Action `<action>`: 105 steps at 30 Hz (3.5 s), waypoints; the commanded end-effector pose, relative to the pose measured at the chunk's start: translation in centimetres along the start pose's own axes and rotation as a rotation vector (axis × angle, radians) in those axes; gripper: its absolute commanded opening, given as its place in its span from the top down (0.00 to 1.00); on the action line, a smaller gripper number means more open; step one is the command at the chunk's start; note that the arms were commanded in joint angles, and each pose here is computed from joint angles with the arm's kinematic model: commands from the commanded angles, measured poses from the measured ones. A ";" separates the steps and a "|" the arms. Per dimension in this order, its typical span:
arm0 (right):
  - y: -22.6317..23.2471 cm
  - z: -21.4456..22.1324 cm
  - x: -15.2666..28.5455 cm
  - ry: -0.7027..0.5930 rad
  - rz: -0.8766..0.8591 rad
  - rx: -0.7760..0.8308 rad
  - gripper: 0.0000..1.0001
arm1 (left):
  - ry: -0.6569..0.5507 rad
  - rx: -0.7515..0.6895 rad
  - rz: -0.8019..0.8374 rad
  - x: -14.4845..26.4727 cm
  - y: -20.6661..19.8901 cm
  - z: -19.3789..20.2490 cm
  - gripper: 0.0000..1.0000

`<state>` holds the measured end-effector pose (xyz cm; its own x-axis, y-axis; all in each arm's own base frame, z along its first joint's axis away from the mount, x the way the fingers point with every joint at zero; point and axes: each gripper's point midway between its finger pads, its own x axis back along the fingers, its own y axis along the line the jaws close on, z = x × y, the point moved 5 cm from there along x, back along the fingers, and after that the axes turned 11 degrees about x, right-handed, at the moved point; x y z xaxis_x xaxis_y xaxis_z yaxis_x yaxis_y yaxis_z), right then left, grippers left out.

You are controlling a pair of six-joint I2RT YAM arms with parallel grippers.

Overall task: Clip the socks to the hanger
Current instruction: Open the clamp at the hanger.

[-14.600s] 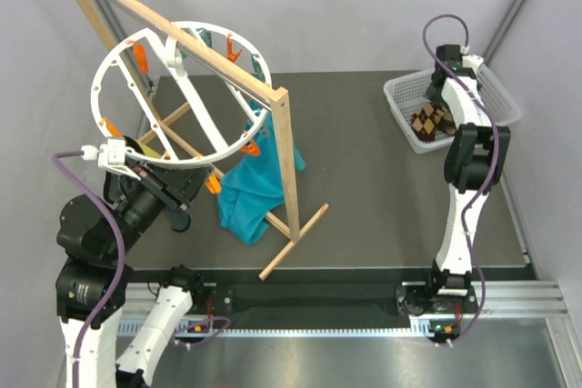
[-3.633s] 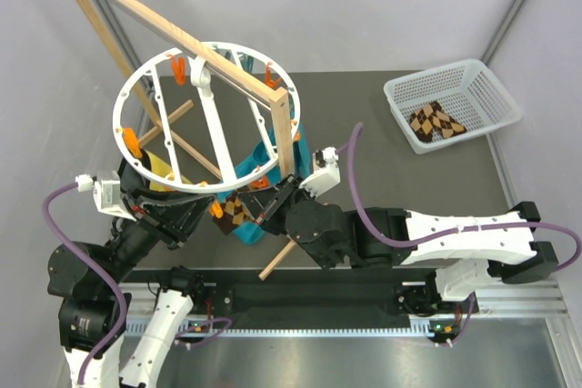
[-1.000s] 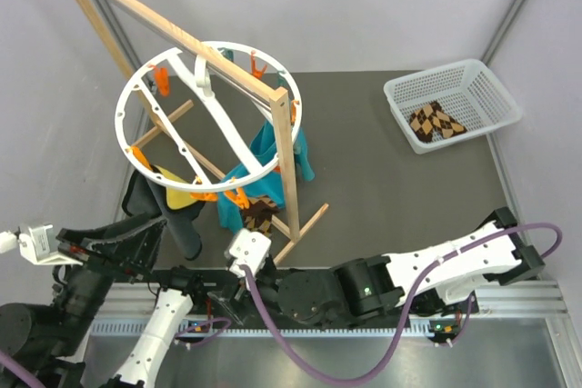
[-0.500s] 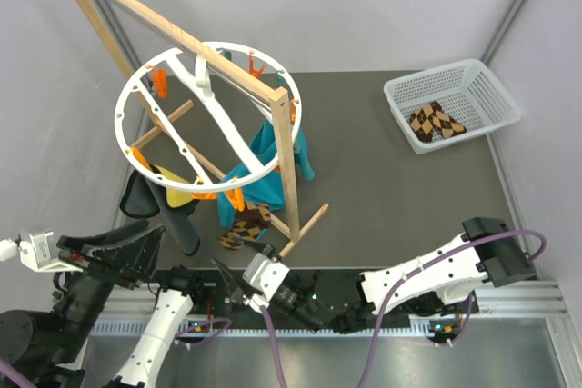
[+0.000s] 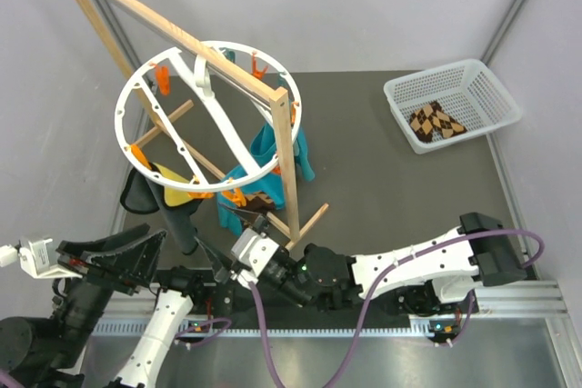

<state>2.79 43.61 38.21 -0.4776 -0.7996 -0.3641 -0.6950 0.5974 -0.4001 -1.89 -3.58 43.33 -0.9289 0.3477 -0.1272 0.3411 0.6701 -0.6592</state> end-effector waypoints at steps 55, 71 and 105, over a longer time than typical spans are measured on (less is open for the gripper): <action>-3.3 1.2 -4.6 -0.064 0.071 -0.058 0.66 | 0.027 0.067 0.088 -0.4 -1.4 -0.1 0.41; -2.5 -0.8 -3.5 0.074 -0.147 -0.293 1.00 | 0.099 0.075 0.144 -1.6 -2.2 0.3 0.39; -5.2 -5.0 -0.6 0.180 -0.621 -1.088 1.00 | 0.159 0.308 0.371 -6.9 -4.5 0.9 0.31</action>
<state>4.86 41.61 42.73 0.0184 -0.9870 -0.1599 -0.8888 -0.0894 0.4494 2.28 -8.97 44.74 -0.7587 0.6127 -0.2215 0.4936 0.3187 -0.8092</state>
